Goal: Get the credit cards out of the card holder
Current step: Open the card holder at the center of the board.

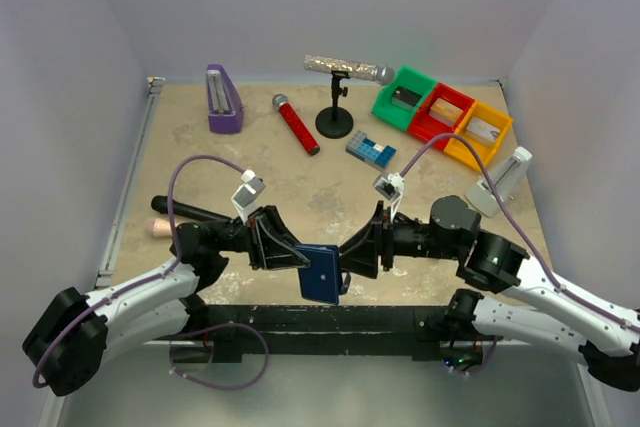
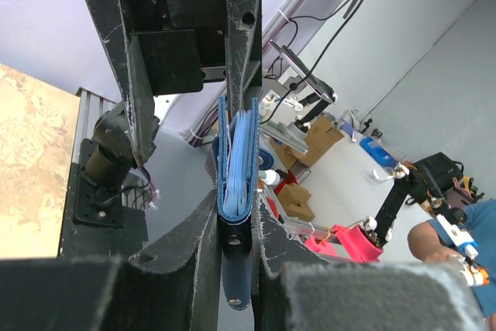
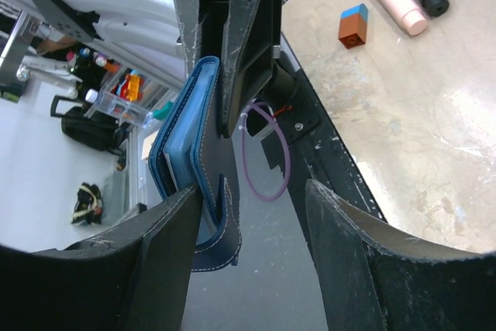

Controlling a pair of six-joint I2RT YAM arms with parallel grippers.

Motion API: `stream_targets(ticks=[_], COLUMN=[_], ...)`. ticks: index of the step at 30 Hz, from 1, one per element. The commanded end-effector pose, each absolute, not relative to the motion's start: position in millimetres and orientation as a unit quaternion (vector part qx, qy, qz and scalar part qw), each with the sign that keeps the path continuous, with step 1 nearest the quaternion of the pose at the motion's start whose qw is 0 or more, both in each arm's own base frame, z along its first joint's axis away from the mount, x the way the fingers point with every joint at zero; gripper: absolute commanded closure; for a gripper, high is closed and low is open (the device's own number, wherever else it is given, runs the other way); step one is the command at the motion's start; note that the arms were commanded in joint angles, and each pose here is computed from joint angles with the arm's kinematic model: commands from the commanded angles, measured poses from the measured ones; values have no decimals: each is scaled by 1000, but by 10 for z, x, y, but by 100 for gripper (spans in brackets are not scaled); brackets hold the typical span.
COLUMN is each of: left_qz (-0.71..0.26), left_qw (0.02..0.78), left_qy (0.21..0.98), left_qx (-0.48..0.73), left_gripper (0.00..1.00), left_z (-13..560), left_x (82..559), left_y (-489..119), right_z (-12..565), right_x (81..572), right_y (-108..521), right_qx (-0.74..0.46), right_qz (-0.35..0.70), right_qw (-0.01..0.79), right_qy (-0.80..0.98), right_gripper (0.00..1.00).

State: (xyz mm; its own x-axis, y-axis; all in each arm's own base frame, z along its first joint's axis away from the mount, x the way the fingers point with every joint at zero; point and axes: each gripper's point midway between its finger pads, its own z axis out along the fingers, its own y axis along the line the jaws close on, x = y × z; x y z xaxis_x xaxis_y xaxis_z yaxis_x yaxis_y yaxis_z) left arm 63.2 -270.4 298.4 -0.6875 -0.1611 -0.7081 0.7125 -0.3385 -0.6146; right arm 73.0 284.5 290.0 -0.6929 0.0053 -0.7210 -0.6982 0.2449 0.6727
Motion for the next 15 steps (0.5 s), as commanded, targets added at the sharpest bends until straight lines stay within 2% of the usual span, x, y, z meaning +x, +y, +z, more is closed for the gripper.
stream_targets(ticks=[1,9,15], left_qz=[-776,-776,-779], left_qw=[379,399,403], left_qy=[417,403,393], left_qx=[284,276,277], left_gripper=[100,100,100], left_z=[3485,3665,3778], left_x=[684,724,714], left_y=[-2656,-2656,-2669], right_z=[3046,2822,2704], right_x=[649,739,791], right_y=[2965,3007,3032], right_qx=[-275,-270,-273], right_qz=[575,526,493], right_qw=[300,282,275], right_qy=[710,756,779], right_gripper=[39,44,52])
